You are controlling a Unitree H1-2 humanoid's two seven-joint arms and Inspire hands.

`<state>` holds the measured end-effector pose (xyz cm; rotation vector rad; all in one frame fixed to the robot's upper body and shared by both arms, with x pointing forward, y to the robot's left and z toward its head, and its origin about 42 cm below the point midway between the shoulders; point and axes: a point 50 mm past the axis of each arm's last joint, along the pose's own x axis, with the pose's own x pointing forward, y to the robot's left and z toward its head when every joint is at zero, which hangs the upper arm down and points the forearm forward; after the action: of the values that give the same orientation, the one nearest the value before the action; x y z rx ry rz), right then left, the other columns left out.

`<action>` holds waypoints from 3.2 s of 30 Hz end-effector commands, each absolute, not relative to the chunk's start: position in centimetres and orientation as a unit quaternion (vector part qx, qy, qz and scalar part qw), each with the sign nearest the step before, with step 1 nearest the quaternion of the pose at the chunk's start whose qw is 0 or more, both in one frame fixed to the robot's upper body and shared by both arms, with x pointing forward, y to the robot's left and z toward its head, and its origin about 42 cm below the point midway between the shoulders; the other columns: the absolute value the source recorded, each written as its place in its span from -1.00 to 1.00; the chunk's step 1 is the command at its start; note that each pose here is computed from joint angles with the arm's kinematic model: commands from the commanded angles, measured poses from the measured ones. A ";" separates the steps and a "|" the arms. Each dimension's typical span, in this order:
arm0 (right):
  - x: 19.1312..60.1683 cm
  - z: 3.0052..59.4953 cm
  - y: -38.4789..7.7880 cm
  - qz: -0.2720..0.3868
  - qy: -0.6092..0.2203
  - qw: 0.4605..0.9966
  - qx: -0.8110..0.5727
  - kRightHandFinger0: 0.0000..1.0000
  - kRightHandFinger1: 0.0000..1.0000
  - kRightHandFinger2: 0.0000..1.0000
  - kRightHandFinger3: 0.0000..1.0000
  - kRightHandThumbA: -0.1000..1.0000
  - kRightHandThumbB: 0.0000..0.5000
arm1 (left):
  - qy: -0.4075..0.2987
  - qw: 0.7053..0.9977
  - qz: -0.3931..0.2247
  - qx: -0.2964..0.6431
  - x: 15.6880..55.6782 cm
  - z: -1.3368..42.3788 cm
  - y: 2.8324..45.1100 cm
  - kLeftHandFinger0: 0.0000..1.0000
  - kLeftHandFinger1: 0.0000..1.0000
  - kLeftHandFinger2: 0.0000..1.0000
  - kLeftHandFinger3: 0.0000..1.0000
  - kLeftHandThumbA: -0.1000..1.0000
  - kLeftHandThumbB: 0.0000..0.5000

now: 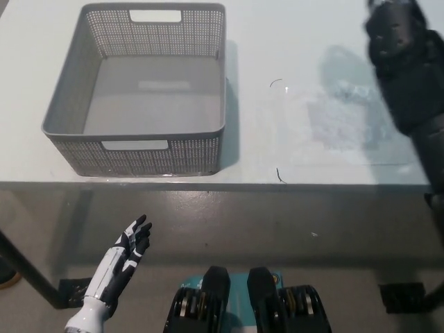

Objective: Use the right hand to pick up a webcam and put it into a container on the left side

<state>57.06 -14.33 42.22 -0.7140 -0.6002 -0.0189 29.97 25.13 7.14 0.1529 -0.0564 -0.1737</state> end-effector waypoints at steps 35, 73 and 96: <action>53.0 35.5 7.4 0.173 -0.206 0.874 -0.404 -1.00 -0.34 0.50 0.46 -1.00 -0.22 | -0.055 0.988 -0.109 0.090 30.2 8.5 24.8 1.00 1.00 1.00 1.00 0.68 -0.86; 55.7 43.7 -1.0 0.164 -0.239 0.892 -0.346 1.00 1.00 1.00 1.00 1.00 0.29 | -0.048 0.986 -0.123 0.105 30.4 8.8 24.7 1.00 1.00 1.00 1.00 0.63 -0.82; 39.5 37.2 -21.1 0.056 -0.373 0.919 -0.112 1.00 1.00 1.00 1.00 1.00 -0.01 | -0.051 0.988 -0.110 0.095 30.7 8.7 25.8 1.00 1.00 1.00 1.00 0.69 -0.88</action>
<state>48.72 -13.12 32.14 -0.5110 -0.4770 0.1889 29.90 24.52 6.92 0.1768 -0.0253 -0.2111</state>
